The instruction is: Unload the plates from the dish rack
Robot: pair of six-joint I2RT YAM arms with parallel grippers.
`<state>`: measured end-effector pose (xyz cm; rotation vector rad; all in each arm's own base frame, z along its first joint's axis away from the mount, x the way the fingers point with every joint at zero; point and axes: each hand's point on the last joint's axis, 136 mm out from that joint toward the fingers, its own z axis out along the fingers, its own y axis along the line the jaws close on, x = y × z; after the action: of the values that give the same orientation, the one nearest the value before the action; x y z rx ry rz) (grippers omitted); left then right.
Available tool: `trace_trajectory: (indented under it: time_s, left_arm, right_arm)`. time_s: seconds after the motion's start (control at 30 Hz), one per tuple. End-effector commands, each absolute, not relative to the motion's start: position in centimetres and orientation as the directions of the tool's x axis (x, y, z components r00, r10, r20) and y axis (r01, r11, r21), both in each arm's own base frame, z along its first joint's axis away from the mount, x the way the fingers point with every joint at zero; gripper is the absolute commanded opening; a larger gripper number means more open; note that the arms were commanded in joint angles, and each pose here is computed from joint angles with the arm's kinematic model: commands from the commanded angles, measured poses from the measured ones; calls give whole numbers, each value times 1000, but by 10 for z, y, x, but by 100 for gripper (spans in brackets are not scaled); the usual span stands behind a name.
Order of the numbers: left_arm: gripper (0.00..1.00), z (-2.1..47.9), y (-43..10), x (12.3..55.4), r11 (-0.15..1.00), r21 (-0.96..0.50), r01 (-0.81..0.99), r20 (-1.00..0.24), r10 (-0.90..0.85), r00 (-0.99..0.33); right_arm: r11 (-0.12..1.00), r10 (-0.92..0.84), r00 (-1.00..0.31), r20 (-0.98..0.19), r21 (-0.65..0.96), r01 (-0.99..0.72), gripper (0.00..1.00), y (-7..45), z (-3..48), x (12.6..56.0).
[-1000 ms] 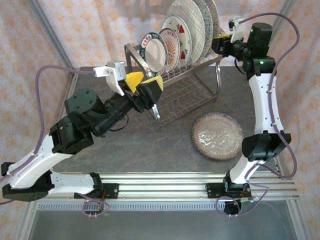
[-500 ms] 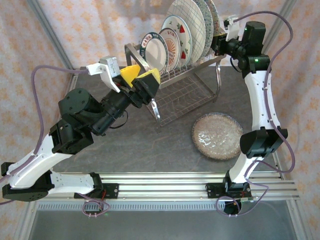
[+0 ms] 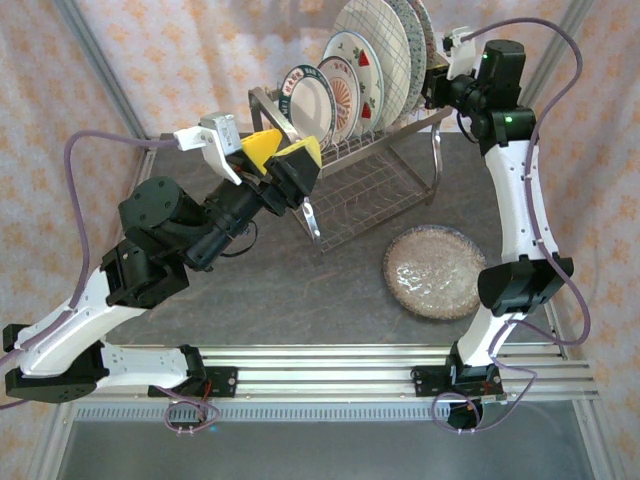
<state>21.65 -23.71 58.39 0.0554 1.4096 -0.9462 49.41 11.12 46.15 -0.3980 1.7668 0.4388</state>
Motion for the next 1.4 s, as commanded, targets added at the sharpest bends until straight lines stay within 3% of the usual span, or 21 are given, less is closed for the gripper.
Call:
trace_trajectory:
  time_s: [0.0,0.43,1.37]
  left_arm:
    - [87,589,-236,218,646,-489,586,-837,-537,-107]
    - [87,584,-244,218,630,-500,594,-834,-536,-133]
    - [87,568,-291,221,501,-582,640,-786,-549,-285]
  right_arm:
    - [839,-18,-115,-993,48,-542,0,126,506,479]
    - [908,-19,50,-999,-38,-417,0,103,572,458]
    - [987,14,197,-980,-18,-157,0,49,643,382]
